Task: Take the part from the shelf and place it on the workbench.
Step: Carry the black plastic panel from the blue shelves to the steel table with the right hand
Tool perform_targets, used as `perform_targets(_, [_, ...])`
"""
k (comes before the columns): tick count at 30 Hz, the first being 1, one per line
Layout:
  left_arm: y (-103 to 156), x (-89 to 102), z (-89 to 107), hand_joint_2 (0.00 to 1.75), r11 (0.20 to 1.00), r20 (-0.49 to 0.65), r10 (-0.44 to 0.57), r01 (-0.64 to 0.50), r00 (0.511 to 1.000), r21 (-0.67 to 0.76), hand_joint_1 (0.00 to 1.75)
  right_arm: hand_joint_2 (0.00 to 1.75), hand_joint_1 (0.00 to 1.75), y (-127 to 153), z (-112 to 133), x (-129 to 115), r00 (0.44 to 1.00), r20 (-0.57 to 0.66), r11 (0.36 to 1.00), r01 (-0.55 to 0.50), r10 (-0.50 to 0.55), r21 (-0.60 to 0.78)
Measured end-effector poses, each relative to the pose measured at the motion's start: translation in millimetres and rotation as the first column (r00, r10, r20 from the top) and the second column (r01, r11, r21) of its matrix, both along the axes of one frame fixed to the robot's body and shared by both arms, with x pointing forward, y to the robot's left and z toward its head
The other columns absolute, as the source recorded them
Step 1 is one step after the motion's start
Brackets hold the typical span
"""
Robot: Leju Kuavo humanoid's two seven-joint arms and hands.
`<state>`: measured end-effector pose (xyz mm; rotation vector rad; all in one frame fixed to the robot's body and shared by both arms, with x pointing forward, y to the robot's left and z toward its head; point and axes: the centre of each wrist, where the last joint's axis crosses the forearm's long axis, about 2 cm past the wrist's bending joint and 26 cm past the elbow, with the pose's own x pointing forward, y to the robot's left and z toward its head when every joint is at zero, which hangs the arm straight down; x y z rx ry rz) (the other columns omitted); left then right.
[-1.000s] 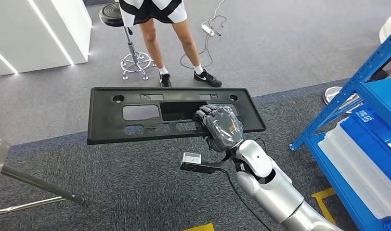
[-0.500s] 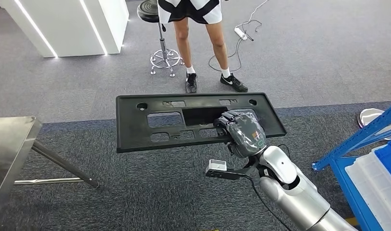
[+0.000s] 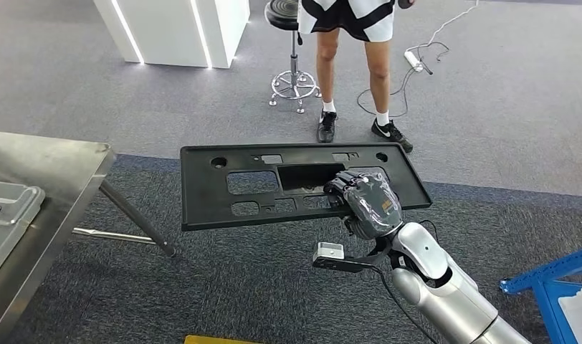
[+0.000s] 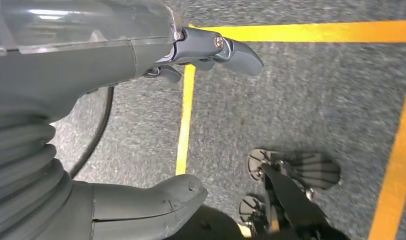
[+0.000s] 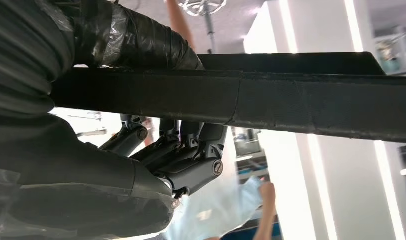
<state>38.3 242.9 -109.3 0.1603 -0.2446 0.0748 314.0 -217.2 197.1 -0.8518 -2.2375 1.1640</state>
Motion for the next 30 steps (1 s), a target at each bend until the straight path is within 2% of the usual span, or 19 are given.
perform_targets(8, [1,-1.9,-0.2,1.75,1.000,-0.011,0.001,-0.001,1.000,0.003,0.00,1.75,1.75,-11,-15,-8,0.999,-0.026,1.000,0.018,-0.018,-0.003])
perform_targets(30, [5,-3.9,-0.9,1.75,1.000,-0.035,0.002,-0.002,0.999,-0.007,0.00,1.75,1.75,-19,-18,-10,0.999,-0.021,0.999,0.046,-0.046,-0.002])
